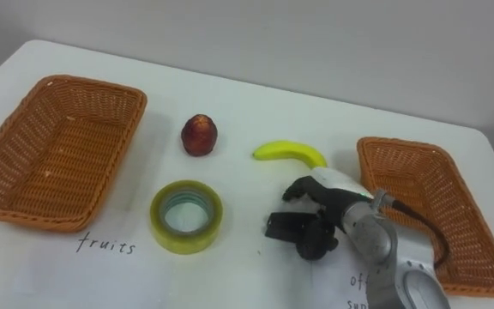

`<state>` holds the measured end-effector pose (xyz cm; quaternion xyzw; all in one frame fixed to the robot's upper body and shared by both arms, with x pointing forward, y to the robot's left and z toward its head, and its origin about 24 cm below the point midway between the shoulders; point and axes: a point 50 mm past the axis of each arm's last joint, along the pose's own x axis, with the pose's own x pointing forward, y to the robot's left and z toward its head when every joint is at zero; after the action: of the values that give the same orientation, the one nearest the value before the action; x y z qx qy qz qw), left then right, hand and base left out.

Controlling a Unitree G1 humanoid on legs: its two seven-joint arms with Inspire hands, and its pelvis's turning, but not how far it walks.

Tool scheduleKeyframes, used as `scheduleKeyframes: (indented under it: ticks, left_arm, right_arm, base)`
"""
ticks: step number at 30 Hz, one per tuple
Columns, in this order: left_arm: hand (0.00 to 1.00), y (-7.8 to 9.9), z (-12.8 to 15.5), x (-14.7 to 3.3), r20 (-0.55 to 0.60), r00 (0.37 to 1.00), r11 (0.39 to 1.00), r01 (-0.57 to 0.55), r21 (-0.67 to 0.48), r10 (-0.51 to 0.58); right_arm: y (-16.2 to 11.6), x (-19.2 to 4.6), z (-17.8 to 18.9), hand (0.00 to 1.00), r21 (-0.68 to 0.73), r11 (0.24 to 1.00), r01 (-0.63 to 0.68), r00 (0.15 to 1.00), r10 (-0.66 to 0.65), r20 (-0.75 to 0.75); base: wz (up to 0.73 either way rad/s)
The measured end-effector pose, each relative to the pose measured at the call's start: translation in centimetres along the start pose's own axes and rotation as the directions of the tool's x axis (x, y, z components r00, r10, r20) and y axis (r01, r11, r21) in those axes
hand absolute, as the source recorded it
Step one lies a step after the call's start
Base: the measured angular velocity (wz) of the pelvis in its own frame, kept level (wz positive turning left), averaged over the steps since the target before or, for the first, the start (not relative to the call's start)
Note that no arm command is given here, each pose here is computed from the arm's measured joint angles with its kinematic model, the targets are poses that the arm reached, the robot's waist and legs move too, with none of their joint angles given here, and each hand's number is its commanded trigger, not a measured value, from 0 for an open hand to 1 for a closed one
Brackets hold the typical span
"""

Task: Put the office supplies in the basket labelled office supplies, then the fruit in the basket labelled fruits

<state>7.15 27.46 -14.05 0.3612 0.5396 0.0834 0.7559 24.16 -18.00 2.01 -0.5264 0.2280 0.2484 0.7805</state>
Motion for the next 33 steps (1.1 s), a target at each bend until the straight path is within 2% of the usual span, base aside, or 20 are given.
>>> scheduleKeyframes:
  ticks: [13,18,33]
  left_arm:
    - [0.0,-0.05,0.26,-0.08,0.021,0.999,1.0,-0.026,0.013,0.025]
    - [0.0,-0.1,0.35,-0.1,0.03,0.999,1.0,-0.024,0.014,0.024]
    - [0.0,-0.55,0.19,-0.2,0.031,0.999,0.999,-0.007,0.047,0.006]
  right_arm:
    - [-0.13,0.28,0.31,1.0,-0.016,0.998,0.059,0.998,-0.058,0.015]
    - [0.27,0.24,0.19,1.0,0.05,0.998,0.049,0.998,-0.051,0.042]
    - [0.23,0.32,-0.12,1.0,0.092,0.992,0.087,0.994,-0.092,0.057]
  base:
    - [0.0]
    - [0.0]
    - [0.0]
